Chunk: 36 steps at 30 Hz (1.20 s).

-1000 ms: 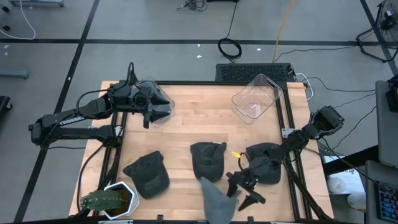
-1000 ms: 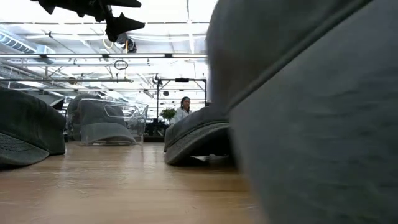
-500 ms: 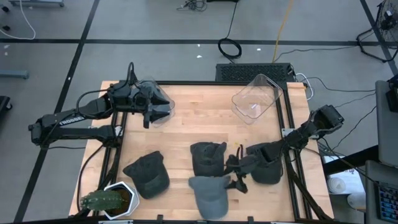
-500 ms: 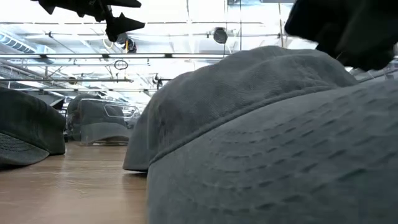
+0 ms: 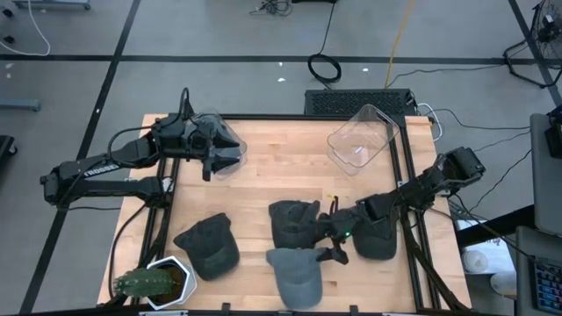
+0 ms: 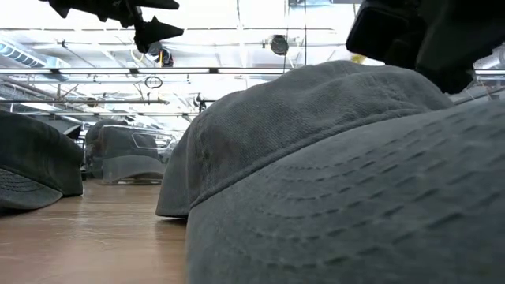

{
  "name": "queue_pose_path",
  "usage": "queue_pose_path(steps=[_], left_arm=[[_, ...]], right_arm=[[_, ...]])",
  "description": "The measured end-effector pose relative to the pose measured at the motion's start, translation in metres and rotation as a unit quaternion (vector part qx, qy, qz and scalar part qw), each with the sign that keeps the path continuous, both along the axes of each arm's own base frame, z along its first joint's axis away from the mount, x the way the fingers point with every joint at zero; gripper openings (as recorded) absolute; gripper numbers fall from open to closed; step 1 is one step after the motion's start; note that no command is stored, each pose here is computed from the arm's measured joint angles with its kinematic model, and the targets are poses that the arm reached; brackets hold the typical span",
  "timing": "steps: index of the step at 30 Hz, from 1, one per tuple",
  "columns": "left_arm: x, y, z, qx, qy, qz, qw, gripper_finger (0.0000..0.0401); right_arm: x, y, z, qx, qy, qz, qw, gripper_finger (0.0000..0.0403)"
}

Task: Pick & Place hat
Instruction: Put the blue cap into the left transparent bin

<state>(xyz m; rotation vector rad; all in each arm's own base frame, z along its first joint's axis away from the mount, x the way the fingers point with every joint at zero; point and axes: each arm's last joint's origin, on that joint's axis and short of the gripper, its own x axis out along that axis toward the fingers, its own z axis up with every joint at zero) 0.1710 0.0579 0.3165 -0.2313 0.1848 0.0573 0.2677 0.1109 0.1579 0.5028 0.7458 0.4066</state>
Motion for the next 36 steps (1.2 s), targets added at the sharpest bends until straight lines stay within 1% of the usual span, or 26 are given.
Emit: queue_pose_path(steps=[4, 7, 9, 11, 14, 17, 19, 23, 27, 32, 36], left_arm=[[0.000, 0.000, 0.000, 0.000, 0.000, 0.000, 1.000, 0.0285], [0.000, 0.000, 0.000, 0.000, 0.000, 0.000, 1.000, 0.0287], [0.000, 0.000, 0.000, 0.000, 0.000, 0.000, 1.000, 0.0286], [0.000, 0.000, 0.000, 0.000, 0.000, 0.000, 1.000, 0.0285], [0.000, 0.000, 0.000, 0.000, 0.000, 0.000, 1.000, 0.0287], [0.000, 0.000, 0.000, 0.000, 0.000, 0.000, 1.000, 0.0286], [0.000, 0.000, 0.000, 0.000, 0.000, 0.000, 1.000, 0.0285], [0.000, 0.000, 0.000, 0.000, 0.000, 0.000, 1.000, 0.0287], [0.000, 0.000, 0.000, 0.000, 0.000, 0.000, 1.000, 0.0285], [0.000, 0.000, 0.000, 0.000, 0.000, 0.000, 1.000, 0.0287], [0.000, 0.000, 0.000, 0.000, 0.000, 0.000, 1.000, 0.0285]], right_arm=[[0.002, 0.010, -0.002, 0.006, -0.024, 0.020, 0.999, 0.0325], [0.003, 0.017, -0.011, -0.009, -0.028, 0.032, 0.999, 0.0325], [0.005, 0.018, -0.019, -0.032, -0.027, 0.021, 0.999, 0.0325], [0.007, 0.014, -0.027, -0.066, -0.018, -0.003, 0.998, 0.0325], [0.010, 0.009, -0.033, -0.098, -0.025, -0.028, 0.994, 0.0325], [0.012, 0.006, -0.034, -0.108, -0.029, -0.027, 0.993, 0.0320], [0.012, 0.007, -0.032, -0.113, -0.035, -0.022, 0.993, 0.0309], [0.011, 0.009, -0.029, -0.116, -0.051, -0.011, 0.992, 0.0266], [0.011, 0.010, -0.029, -0.103, -0.050, 0.011, 0.993, 0.0207], [0.011, 0.013, -0.026, -0.076, -0.059, 0.040, 0.995, 0.0120], [0.012, 0.016, -0.021, -0.051, -0.086, 0.079, 0.992, 0.0041]])
